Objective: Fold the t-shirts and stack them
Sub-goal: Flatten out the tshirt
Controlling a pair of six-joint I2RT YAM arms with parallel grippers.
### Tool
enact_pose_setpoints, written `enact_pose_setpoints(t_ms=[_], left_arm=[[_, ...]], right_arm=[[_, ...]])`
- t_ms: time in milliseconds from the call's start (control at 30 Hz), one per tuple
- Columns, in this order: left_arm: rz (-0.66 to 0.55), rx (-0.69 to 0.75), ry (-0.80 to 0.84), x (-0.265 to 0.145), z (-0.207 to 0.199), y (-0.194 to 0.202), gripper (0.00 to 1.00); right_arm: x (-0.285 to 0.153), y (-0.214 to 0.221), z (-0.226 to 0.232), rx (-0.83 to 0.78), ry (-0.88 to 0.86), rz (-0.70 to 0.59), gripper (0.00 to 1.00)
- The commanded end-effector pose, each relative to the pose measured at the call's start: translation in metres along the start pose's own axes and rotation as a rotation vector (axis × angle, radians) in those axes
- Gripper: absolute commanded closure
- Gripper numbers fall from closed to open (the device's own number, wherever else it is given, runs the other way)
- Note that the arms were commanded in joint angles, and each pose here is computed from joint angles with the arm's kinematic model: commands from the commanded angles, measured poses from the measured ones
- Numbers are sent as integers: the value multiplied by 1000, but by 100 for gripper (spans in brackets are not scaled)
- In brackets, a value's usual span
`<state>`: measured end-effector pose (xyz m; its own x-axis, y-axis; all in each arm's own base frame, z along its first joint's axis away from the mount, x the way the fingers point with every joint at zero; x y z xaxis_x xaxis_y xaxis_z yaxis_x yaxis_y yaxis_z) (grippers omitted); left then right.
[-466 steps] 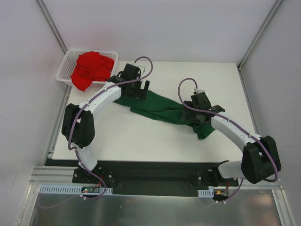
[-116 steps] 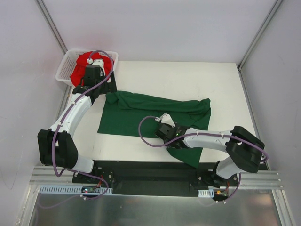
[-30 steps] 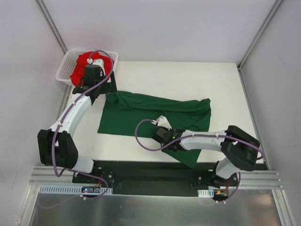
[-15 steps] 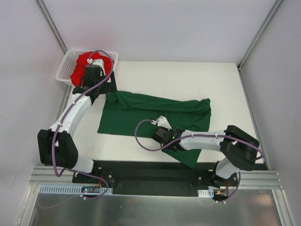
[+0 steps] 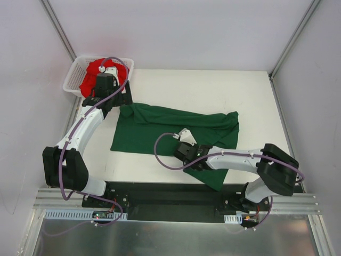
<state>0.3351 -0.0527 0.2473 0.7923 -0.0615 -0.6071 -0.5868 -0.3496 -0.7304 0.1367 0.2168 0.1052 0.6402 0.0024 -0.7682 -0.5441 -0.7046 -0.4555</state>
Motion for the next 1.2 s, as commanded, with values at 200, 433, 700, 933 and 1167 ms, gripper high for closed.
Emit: enact_pose_setpoints(t_ms=[200, 433, 700, 933, 1167], left_arm=[[85, -32, 63, 11, -5, 20, 1], [148, 2, 72, 20, -14, 64, 1], [177, 59, 39, 33, -24, 101, 1], [115, 79, -5, 57, -34, 88, 1], [116, 102, -43, 86, -40, 85, 29]], right_arm=[[-48, -32, -41, 94, 117, -137, 99], [-63, -37, -52, 128, 120, -170, 99], [-70, -38, -60, 139, 116, -188, 99], [-71, -33, -63, 159, 111, -188, 99], [-73, -29, -64, 167, 110, -186, 99]])
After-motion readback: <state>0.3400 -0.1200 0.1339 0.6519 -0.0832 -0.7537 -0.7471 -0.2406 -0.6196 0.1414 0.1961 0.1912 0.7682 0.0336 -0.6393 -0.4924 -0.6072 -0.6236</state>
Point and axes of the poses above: each gripper's point midway between its finger pads, its own x axis out along the fingers, its own z axis along the line the jaws close on, y = z × x, the point moved 9 cm from there along -x, back along the fingers, and after that the axes turned 13 degrees about -x, right-handed, at the moved point
